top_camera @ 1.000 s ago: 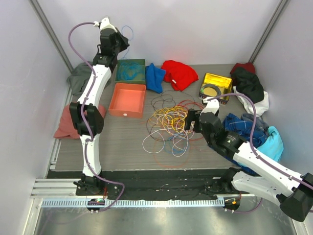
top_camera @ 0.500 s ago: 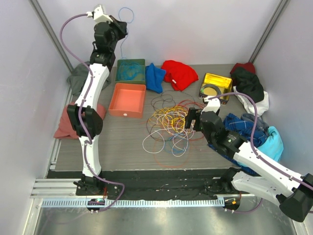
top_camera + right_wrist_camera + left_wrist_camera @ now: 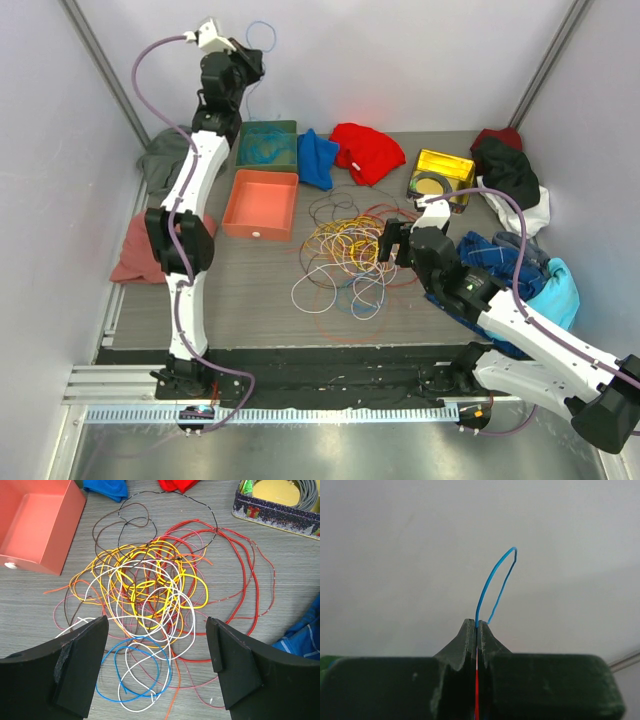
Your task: Untangle the cables
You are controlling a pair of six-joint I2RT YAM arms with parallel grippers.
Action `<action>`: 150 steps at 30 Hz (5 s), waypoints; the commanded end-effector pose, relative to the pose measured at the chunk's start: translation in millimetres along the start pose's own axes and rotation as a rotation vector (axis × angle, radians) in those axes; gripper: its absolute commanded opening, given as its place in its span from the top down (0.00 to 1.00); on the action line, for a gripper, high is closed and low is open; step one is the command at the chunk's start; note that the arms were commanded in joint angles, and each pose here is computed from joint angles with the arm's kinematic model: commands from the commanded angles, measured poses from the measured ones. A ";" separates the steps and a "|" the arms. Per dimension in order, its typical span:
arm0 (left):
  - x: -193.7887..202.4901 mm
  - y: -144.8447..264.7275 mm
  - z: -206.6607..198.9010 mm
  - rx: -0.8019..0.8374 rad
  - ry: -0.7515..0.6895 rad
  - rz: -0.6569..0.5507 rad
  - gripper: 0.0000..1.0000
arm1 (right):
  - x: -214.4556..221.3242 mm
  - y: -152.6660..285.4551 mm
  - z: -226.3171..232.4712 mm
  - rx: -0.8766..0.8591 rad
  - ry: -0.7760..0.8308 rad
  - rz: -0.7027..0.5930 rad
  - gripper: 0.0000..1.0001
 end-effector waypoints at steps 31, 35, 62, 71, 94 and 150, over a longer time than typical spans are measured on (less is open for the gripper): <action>122.7 16.9 151.5 -0.378 -0.077 0.298 0.24 | -22.3 1.6 -3.5 0.015 -0.041 -0.068 0.12; 103.9 19.3 143.6 -0.399 -0.114 0.266 0.13 | -23.3 4.0 -3.8 0.011 -0.047 -0.077 0.12; 205.0 357.3 5.8 -0.232 -0.075 0.696 0.19 | 0.4 8.8 1.0 -0.026 -0.145 -0.015 0.11; 247.3 419.1 27.8 -0.251 -0.139 0.852 0.20 | 53.2 -3.5 28.0 -0.135 -0.232 0.137 0.13; 384.5 457.3 8.1 -0.112 0.024 1.307 0.35 | 66.3 14.9 11.9 -0.104 -0.241 0.145 0.15; 401.1 425.9 34.5 -0.225 -0.132 1.177 0.41 | 72.3 19.8 3.4 -0.079 -0.238 0.135 0.15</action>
Point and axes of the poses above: each gripper's point midway between its finger pads, its own y axis back along the fingers, its own z axis along the line the jaws close on, x = y × z, the point moved 3 cm from there along y, back along the fingers, and after that the axes turned 15 degrees about y, right-handed, at the moved point
